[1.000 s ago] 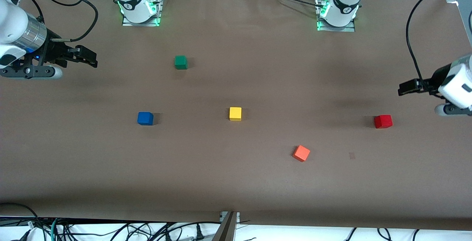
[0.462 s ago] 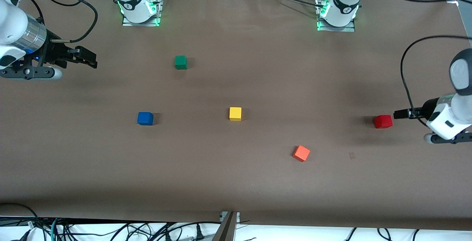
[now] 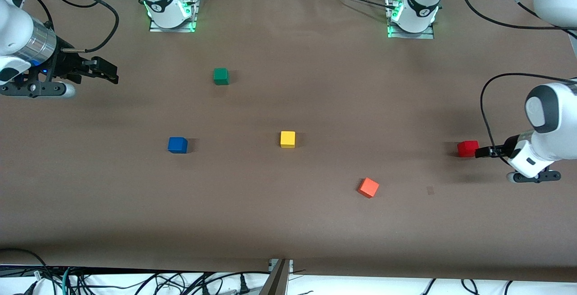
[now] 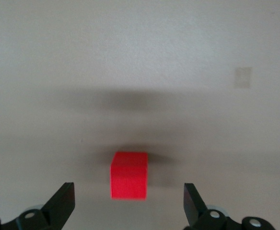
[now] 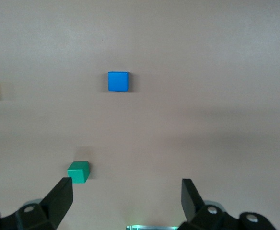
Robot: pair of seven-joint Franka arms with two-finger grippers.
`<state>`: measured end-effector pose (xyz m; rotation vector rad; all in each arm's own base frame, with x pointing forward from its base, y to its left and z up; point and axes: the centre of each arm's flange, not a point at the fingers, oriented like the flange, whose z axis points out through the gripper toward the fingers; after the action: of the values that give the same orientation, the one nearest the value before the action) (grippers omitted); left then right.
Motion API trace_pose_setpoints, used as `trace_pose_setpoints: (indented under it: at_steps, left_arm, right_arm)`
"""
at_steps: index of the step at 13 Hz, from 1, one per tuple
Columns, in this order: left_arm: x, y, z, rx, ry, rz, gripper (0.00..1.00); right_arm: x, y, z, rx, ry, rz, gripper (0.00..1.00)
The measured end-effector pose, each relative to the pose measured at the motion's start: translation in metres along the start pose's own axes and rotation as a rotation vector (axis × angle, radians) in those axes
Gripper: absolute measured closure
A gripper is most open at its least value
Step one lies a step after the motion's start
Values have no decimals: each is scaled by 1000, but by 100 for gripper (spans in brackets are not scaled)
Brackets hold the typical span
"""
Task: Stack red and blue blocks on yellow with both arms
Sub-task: 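Lower the left gripper and grasp the red cube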
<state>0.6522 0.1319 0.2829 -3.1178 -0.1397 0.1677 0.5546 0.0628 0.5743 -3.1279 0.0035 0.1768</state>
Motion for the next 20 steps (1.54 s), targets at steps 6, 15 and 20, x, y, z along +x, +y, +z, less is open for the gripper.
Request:
trace_pose_setpoints:
  at_steps: [6, 15, 20]
  left_arm:
    - [-13, -11, 64, -65, -27, -22, 0]
    - [-24, -18, 84, -76, -23, 45, 7]
    - [-27, -18, 88, -79, -33, 75, 44]
  right_arm:
    - [0, 0, 0, 0, 0, 0, 0]
    - [0, 0, 0, 0, 0, 0, 0]
    - [0, 0, 0, 0, 0, 0, 0]
